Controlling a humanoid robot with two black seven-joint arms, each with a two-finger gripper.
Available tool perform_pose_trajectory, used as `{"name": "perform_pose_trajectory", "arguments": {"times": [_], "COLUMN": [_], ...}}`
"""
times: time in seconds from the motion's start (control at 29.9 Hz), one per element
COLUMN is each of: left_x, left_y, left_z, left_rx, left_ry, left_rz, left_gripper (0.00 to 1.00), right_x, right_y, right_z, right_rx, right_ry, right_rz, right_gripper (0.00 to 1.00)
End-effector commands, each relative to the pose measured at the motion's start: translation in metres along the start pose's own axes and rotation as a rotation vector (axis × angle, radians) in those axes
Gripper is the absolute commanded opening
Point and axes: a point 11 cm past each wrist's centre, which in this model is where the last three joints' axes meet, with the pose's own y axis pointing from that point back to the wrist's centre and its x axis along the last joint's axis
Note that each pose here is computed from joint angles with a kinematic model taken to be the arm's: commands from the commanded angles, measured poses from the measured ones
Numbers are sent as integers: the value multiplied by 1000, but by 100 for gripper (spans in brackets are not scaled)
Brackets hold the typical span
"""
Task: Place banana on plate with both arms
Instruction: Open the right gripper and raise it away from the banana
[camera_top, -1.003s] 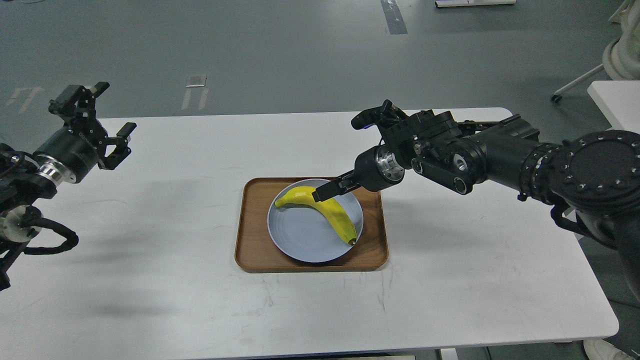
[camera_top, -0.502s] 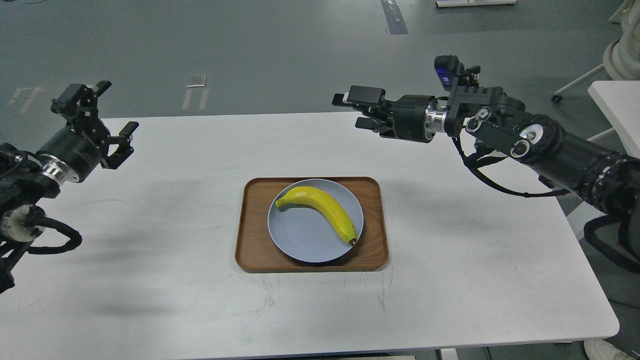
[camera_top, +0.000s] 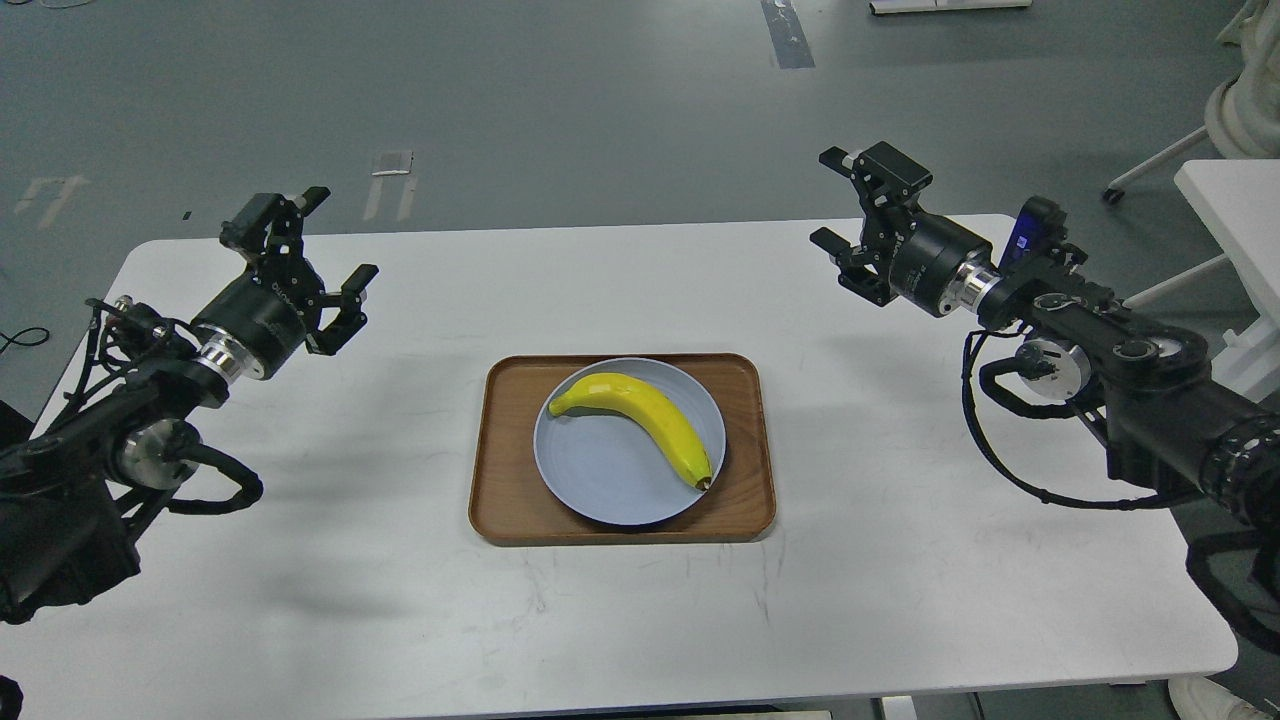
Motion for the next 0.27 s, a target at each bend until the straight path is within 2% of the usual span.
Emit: {"name": "perform_pose_trajectory", "arguments": {"times": [0.0, 0.23], "left_x": [-7, -14], "left_y": [-4, -8], "left_z": [-12, -17], "left_rx": [10, 12], "left_ry": [18, 31], "left_rz": [0, -12], "left_gripper": [98, 98], "right_x": [-9, -7], "right_y": [-2, -1], "right_z": [10, 10], "right_rx": [1, 25], "right_ry": [-34, -67], "right_rz": [-4, 17], "right_gripper": [100, 100]}}
